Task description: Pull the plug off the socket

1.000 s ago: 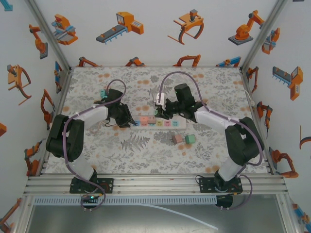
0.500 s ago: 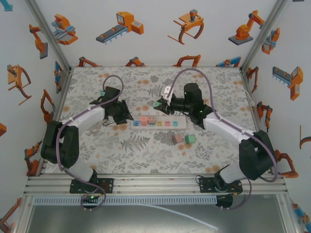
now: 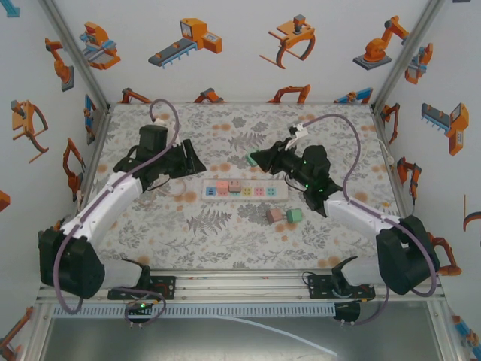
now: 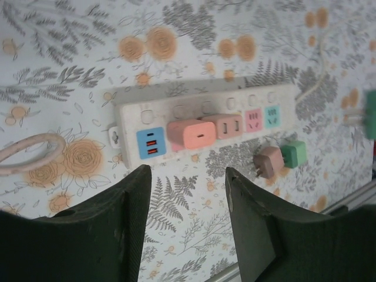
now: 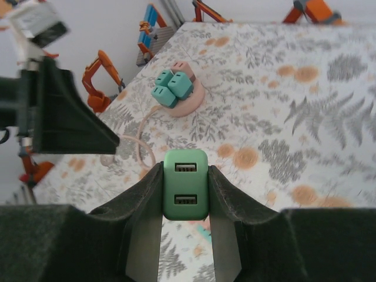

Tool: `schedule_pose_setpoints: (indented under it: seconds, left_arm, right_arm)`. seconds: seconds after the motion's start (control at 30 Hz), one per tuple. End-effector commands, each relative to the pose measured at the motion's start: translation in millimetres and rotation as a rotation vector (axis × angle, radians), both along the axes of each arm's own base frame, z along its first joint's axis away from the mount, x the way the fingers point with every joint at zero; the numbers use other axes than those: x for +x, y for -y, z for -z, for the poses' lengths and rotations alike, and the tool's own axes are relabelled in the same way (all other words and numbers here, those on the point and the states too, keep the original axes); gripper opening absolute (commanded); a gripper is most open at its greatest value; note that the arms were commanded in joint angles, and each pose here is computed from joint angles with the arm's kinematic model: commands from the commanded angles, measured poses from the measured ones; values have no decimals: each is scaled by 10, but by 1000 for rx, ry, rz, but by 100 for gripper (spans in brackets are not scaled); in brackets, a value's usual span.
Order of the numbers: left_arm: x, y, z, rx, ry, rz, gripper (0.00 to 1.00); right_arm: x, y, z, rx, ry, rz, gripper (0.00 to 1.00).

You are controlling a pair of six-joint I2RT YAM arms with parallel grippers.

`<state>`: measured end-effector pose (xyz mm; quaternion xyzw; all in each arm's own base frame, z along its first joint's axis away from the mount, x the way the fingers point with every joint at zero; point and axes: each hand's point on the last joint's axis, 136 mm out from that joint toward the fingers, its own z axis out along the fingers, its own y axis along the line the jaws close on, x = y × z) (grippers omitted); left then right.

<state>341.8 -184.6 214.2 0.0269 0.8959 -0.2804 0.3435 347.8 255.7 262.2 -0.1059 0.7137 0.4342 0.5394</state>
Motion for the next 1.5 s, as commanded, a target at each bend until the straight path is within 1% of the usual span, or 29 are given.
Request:
schedule_pose_setpoints:
  seconds: [0.0, 0.07, 0.17, 0.27, 0.33, 0.43, 0.5, 0.53, 0.57, 0.77, 0.9, 1.03, 1.13, 1.3, 1.47]
  left_arm:
    - [-203, 108, -380, 13, 175, 193, 55]
    - [-344, 150, -478, 15, 235, 276, 59]
    - [-597, 245, -579, 15, 346, 431, 65]
    - [-846, 343, -642, 14, 465, 576, 70]
    - [-1029, 414, -675, 13, 530, 677, 79]
    - [-1343, 509, -657, 44, 618, 869, 94]
    - [-1487, 532, -599, 86, 649, 952, 100]
    - [-1506, 534, -583, 104, 660, 963, 97]
    - [-1517, 535, -566, 115, 662, 969, 97]
    - [-1674, 589, -473, 159, 724, 1076, 97]
    - [-1706, 617, -282, 219, 722, 1124, 97]
    - [-1747, 652, -143, 220, 704, 1164, 97]
    - [-1755, 681, -60, 204, 671, 1181, 97]
    - [-1739, 696, -3, 208, 657, 1193, 97]
    - [-1721, 699, 52, 212, 633, 1192, 97]
  right_arm:
    - [-35, 68, 3, 158, -129, -1, 2]
    - [-118, -2, 123, 138, -168, -70, 1]
    - [-259, -149, 337, 84, -276, -187, 1]
    - [-381, -240, 631, -13, -403, -262, 1]
    - [-453, -258, 828, -90, -451, -275, 1]
    - [-562, -285, 1037, -152, -488, -300, 1]
    - [-614, -304, 1140, -175, -508, -313, 1]
    - [-633, -308, 1189, -187, -517, -315, 1]
    - [-640, -308, 1235, -199, -527, -311, 1]
    - [-683, -310, 1568, -293, -579, -270, 3]
    - [-704, -312, 1772, -350, -645, -257, 5]
    - [-727, -333, 1880, -379, -668, -261, 7]
    - [-719, -310, 1951, -401, -687, -245, 13]
    - [-717, -260, 2016, -432, -704, -220, 31]
    - [-685, -202, 2031, -462, -714, -182, 39]
